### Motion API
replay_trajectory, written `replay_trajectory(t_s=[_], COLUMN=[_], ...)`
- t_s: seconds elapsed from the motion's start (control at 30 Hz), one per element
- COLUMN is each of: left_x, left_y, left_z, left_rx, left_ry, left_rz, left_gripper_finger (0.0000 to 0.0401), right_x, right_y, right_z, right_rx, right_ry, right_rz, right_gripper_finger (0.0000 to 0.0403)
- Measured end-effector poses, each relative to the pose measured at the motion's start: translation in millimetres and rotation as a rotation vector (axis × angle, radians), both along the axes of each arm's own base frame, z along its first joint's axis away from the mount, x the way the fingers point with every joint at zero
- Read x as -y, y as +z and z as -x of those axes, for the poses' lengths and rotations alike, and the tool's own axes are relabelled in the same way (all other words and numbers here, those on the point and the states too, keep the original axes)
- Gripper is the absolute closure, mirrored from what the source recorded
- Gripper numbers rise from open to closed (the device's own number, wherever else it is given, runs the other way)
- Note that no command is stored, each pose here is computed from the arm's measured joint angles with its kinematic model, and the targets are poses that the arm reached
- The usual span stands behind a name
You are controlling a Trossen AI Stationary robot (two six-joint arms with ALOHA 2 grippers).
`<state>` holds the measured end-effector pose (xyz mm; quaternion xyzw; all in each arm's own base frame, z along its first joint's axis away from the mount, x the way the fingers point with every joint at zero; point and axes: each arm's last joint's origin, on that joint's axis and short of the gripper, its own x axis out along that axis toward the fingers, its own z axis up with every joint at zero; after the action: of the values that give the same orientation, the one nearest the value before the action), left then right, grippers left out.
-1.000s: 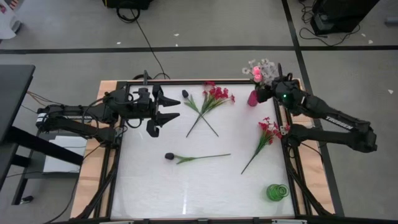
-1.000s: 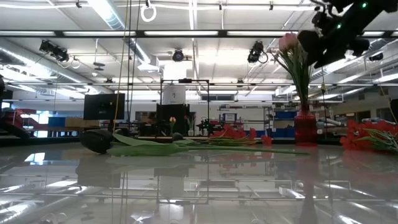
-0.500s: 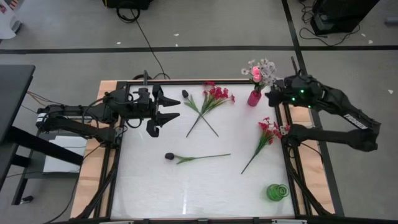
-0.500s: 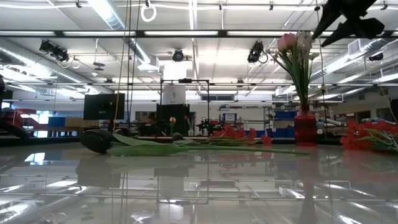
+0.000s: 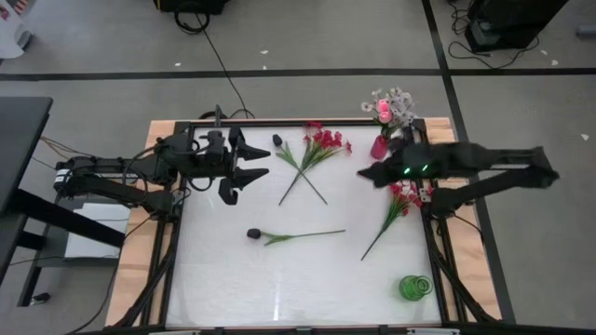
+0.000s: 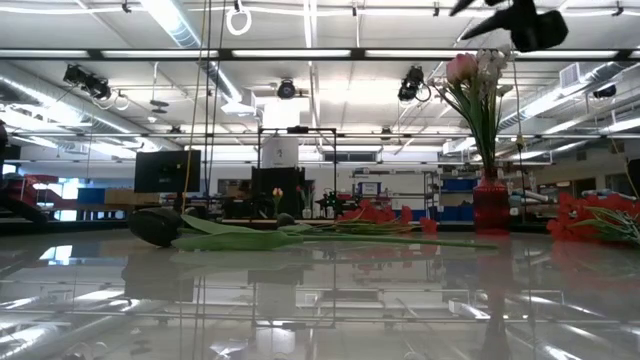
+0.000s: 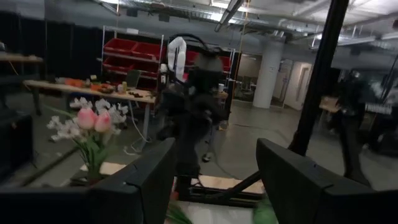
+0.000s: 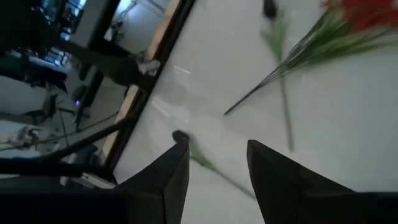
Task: Sort flowers into vase by color
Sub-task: Put the right red flowers into the green vase
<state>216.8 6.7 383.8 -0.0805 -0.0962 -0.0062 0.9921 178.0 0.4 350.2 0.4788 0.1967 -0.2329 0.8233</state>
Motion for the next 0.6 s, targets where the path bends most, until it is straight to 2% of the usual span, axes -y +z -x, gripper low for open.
replay_trajectory(t_s=[0.13, 0.3, 0.47, 0.6], left_x=[0.0, 0.0, 0.0, 0.0], left_y=[-0.1, -4.1, -12.1, -23.4], left_z=[0.0, -0.7, -1.5, -1.7], left_rx=[0.0, -0.042, -0.124, -0.239], left_ry=[-0.022, -0.035, -0.028, -0.02], left_rz=[0.111, 0.201, 0.217, 0.284], left_gripper_finger=[0.0172, 0.0172, 0.0172, 0.0172], right_x=[-25.7, -55.0, -81.4, -92.9], right_y=[-19.5, -49.0, -68.7, -79.3], right_z=[-32.6, -60.3, -75.4, -79.3], right_rx=[-0.061, -0.155, -0.189, -0.242], right_ry=[-0.006, -0.024, -0.013, 0.029], right_rz=[-0.016, -0.103, -0.165, -0.201], right_gripper_finger=[0.0234, 0.0234, 0.0234, 0.0234])
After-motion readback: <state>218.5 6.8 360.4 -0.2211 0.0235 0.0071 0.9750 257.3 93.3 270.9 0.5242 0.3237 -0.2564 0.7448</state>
